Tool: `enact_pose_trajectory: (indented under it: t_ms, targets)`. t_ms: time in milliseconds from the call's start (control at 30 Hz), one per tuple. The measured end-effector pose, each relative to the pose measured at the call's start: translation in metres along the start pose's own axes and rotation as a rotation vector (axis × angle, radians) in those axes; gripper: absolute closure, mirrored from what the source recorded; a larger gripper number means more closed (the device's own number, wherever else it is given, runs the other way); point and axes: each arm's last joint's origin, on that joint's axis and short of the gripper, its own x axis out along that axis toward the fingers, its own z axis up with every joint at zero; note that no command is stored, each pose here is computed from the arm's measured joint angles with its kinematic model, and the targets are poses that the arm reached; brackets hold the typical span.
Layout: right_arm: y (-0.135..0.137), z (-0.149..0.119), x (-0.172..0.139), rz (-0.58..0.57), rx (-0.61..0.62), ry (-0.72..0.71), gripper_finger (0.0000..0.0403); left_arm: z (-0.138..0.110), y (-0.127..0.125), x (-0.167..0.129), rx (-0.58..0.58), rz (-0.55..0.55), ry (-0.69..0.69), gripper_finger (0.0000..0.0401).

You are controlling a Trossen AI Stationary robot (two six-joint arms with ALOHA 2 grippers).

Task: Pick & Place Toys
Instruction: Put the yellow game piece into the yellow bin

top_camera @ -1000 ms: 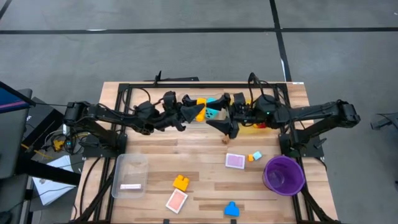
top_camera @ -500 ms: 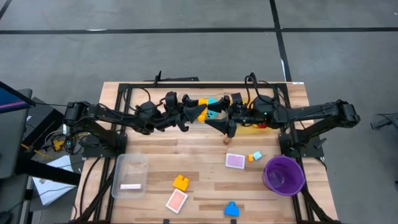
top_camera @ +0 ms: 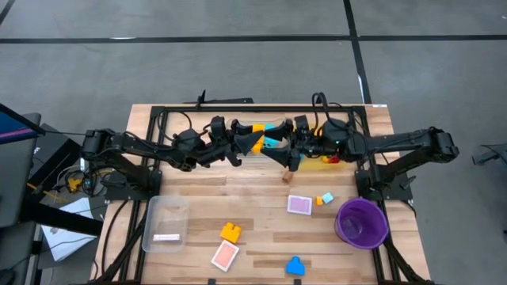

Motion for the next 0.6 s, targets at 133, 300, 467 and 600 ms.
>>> enact_pose_trajectory:
  t_ms: [133, 300, 467, 600]
  targets:
    - [0.000, -0.001, 0.000, -0.006, 0.000, 0.014, 0.0003, 0.000, 0.000, 0.000, 0.000, 0.000, 0.000, 0.0252]
    - [-0.001, -0.001, 0.000, -0.005, 0.000, 0.014, 0.0003, 0.000, 0.000, 0.000, -0.015, 0.005, -0.003, 0.0252]
    - [-0.002, -0.001, 0.000, 0.005, -0.001, 0.018, 0.0003, 0.001, -0.001, 0.002, -0.025, 0.002, -0.008, 0.0252]
    - [-0.001, -0.001, 0.000, 0.019, -0.001, 0.023, 0.0003, 0.001, -0.005, 0.014, -0.005, -0.022, -0.013, 0.0252]
